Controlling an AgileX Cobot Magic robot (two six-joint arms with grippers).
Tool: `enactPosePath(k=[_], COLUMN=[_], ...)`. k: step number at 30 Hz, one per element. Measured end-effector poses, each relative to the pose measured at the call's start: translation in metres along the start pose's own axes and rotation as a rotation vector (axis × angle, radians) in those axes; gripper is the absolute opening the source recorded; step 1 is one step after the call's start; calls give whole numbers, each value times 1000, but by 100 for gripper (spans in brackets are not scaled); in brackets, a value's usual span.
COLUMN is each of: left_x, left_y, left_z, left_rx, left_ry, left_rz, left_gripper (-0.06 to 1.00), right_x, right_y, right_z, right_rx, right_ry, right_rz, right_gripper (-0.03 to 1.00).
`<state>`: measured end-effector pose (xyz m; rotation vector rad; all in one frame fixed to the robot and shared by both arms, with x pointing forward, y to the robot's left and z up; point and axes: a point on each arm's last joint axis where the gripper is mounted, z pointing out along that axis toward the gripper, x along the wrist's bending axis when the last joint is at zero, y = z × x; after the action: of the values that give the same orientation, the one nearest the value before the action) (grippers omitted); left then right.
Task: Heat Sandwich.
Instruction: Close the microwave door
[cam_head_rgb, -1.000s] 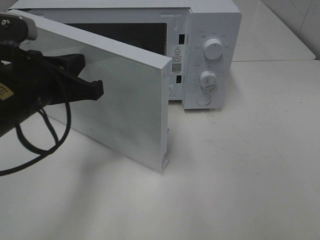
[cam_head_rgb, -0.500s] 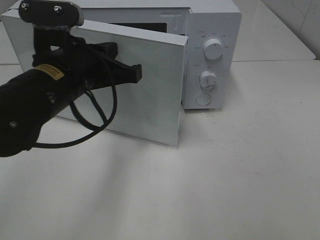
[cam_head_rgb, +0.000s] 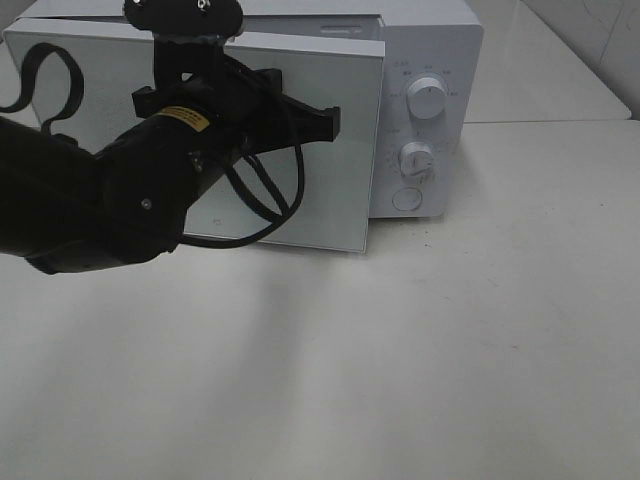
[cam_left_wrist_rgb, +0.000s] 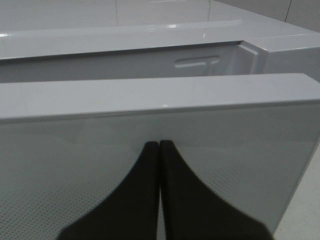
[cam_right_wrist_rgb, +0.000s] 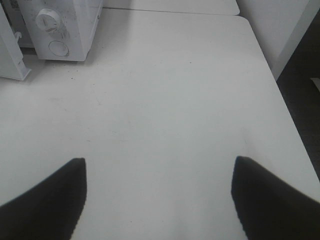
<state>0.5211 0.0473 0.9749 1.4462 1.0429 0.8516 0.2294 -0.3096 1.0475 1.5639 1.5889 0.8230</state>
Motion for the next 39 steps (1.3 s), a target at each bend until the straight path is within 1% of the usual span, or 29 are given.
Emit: enactPosePath(k=[8,13,21,28,39], left_x=[-6,-10,-18,-12,-15], left_y=[4,4,2,5,4], left_z=[20,29,40,53,54], left_rx=[-13,-19,-10,-2,0], left_ry=[48,66,49,54,30], left_rz=[8,-2,13,4,27], left_gripper=[0,0,0,0,0], right_x=[0,0,0,0,0], right_y=[0,0,0,0,0], right_z=[0,0,0,0,0], right_rx=[0,0,0,0,0], right_ry=[0,0,0,0,0], right_rz=[0,0,0,0,0], right_gripper=[77,77,77,77,77])
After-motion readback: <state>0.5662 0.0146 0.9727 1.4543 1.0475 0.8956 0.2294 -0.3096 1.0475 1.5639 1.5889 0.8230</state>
